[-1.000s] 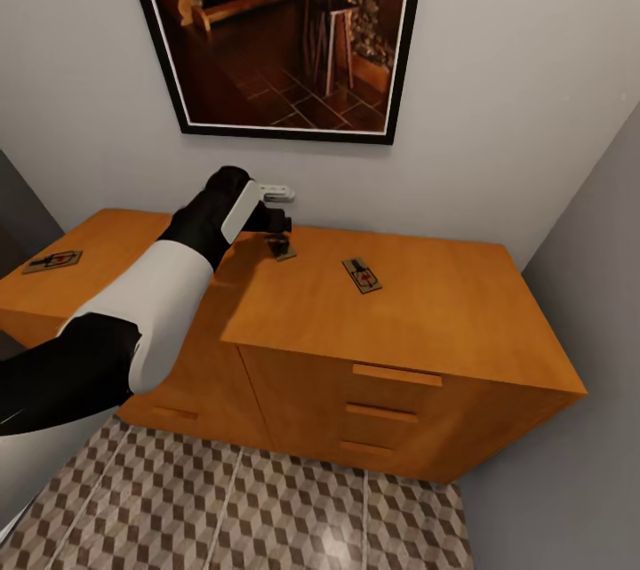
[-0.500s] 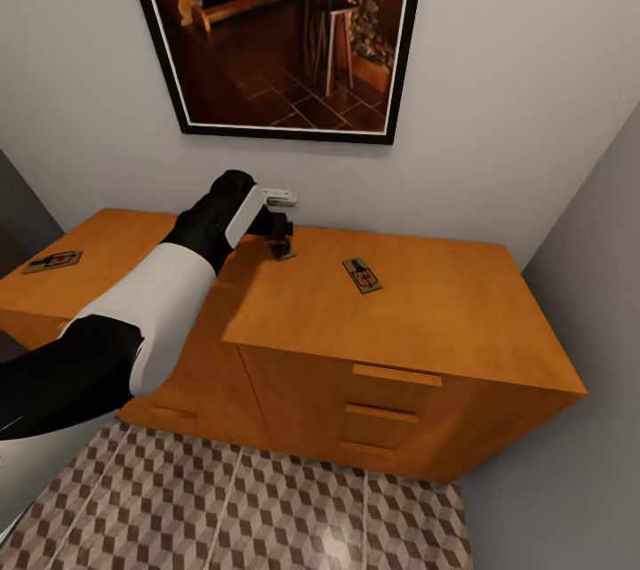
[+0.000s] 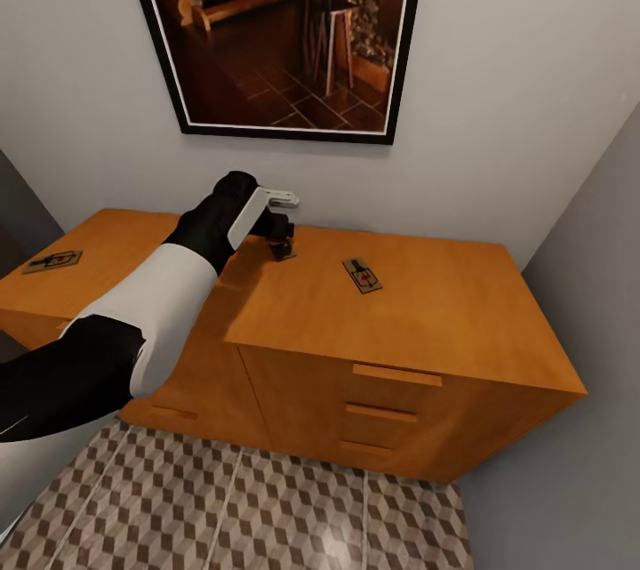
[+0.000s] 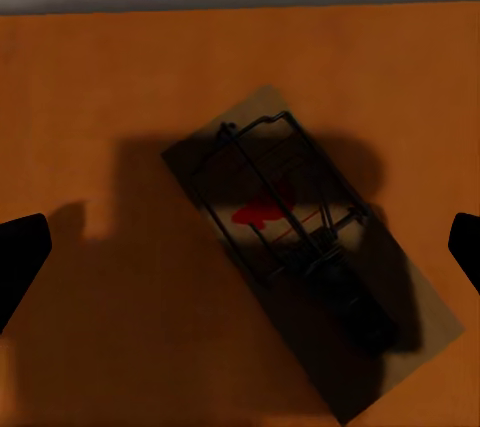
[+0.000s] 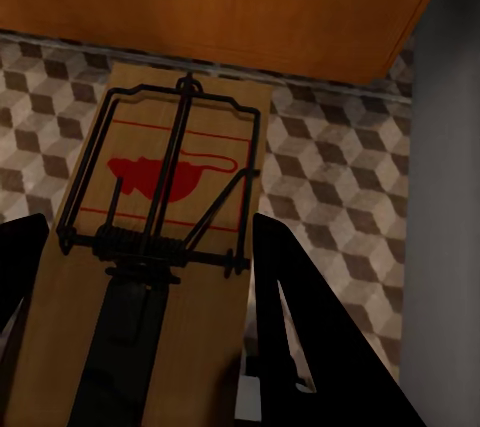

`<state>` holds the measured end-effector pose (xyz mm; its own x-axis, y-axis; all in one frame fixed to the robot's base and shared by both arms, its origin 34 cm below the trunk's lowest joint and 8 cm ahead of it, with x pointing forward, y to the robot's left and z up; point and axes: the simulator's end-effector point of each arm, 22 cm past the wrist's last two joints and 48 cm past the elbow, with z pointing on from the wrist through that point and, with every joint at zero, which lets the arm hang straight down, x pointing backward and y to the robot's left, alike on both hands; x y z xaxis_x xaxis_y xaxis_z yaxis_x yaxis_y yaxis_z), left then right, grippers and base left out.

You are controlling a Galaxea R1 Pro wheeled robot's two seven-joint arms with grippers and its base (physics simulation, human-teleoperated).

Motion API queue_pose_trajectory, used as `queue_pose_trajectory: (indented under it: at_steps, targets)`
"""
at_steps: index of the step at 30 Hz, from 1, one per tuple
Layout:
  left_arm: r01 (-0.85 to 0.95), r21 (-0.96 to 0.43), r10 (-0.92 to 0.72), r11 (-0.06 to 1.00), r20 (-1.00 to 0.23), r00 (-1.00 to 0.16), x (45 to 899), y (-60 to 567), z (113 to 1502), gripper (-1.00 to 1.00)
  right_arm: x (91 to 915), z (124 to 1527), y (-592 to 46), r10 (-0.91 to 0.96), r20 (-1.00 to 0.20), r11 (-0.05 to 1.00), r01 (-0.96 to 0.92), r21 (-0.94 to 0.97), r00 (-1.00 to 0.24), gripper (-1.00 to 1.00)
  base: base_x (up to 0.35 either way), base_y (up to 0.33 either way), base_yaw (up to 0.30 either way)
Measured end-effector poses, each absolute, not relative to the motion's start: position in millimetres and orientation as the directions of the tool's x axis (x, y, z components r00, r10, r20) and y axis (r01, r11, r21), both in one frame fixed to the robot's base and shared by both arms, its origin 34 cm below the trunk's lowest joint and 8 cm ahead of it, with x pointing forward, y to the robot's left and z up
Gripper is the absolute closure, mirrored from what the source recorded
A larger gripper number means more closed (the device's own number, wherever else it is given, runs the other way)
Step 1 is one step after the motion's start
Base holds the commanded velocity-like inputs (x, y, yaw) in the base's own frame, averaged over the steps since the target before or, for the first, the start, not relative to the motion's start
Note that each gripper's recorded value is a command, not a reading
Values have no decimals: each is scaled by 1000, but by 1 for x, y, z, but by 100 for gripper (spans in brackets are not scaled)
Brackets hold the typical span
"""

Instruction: Take the four mousetraps from the cabinet in the bathroom and place them on the bathroom floor. Make sure all four end up on the same floor surface, and ensure that at least two of them are either under or directly next to the same bathroom sink.

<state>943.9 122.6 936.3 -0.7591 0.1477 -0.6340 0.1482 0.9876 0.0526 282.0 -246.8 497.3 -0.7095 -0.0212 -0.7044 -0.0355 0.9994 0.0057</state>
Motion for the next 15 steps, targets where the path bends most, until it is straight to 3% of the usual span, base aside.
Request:
queue_pose_trajectory:
  at_steps: [15]
  targets:
    - [154,57,154,987,-633,-758,943,121,936,-100,282,497,-247,-21,-704,999,-35,6,-710,100,0,0,0]
